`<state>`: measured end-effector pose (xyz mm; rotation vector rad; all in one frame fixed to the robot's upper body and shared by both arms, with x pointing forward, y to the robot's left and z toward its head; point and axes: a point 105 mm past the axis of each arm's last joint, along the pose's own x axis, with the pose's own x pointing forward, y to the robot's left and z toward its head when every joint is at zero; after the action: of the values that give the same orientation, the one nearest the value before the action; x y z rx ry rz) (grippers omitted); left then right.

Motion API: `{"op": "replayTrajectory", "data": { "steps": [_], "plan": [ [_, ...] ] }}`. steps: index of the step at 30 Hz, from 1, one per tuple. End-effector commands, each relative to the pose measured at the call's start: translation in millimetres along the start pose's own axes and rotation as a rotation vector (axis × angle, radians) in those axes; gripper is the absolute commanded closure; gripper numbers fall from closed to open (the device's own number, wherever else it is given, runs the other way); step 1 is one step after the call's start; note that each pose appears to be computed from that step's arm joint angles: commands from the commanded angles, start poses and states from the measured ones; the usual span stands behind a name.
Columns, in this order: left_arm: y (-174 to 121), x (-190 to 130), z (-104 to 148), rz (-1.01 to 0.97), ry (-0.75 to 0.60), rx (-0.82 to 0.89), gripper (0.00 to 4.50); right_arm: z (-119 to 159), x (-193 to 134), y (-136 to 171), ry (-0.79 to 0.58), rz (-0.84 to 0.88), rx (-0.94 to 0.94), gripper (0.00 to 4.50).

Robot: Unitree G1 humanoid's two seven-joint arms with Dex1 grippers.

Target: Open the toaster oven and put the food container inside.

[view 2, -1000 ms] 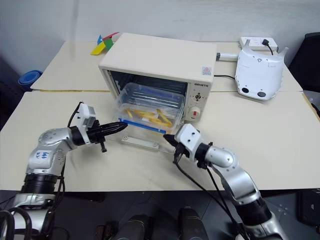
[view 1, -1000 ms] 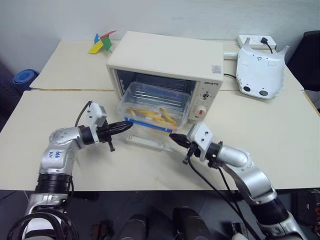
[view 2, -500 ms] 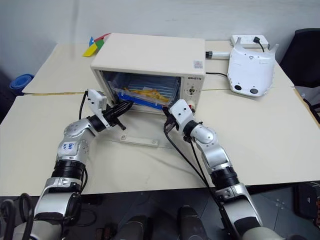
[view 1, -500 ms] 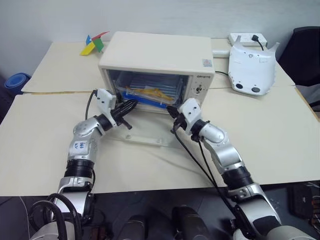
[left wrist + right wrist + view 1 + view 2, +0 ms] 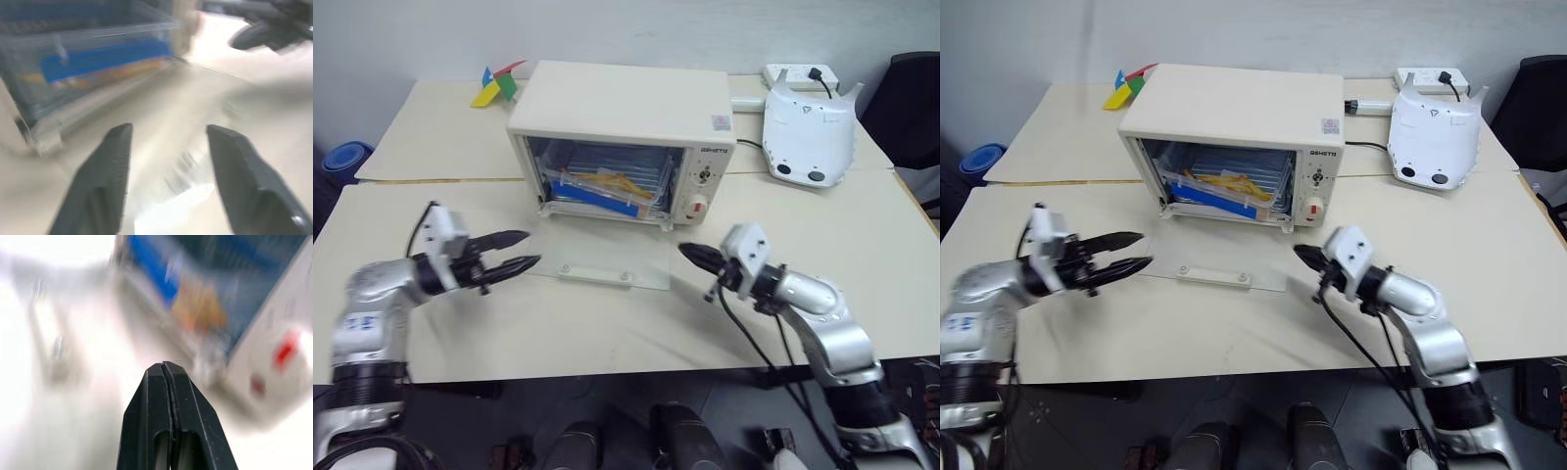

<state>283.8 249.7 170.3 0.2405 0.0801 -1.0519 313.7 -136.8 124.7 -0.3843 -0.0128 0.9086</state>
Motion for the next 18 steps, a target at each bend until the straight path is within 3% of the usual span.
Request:
{"op": "replayTrajectory", "data": {
  "steps": [1,3,5,11,18],
  "plan": [
    [-5.0,-19.5,9.2,-0.048,0.005,0.016,0.57,-10.4,0.3,8.1,-0.023,0.082,-0.023,4.50],
    [-3.4,-26.5,7.6,-0.031,0.022,0.036,0.03,-20.6,5.3,17.4,-0.022,0.143,-0.022,4.50],
    [-5.9,-29.6,7.4,-0.039,0.009,0.042,0.03,-21.8,12.6,25.2,-0.057,0.187,-0.029,4.50],
    [-1.9,-43.5,1.9,0.098,-0.048,0.035,0.03,40.4,32.3,16.5,-0.395,0.121,-0.061,4.50],
    [-5.4,-43.2,-3.8,0.204,-0.086,0.068,0.03,105.7,16.0,-21.1,-0.689,-0.026,0.068,4.50]
  ]
}}
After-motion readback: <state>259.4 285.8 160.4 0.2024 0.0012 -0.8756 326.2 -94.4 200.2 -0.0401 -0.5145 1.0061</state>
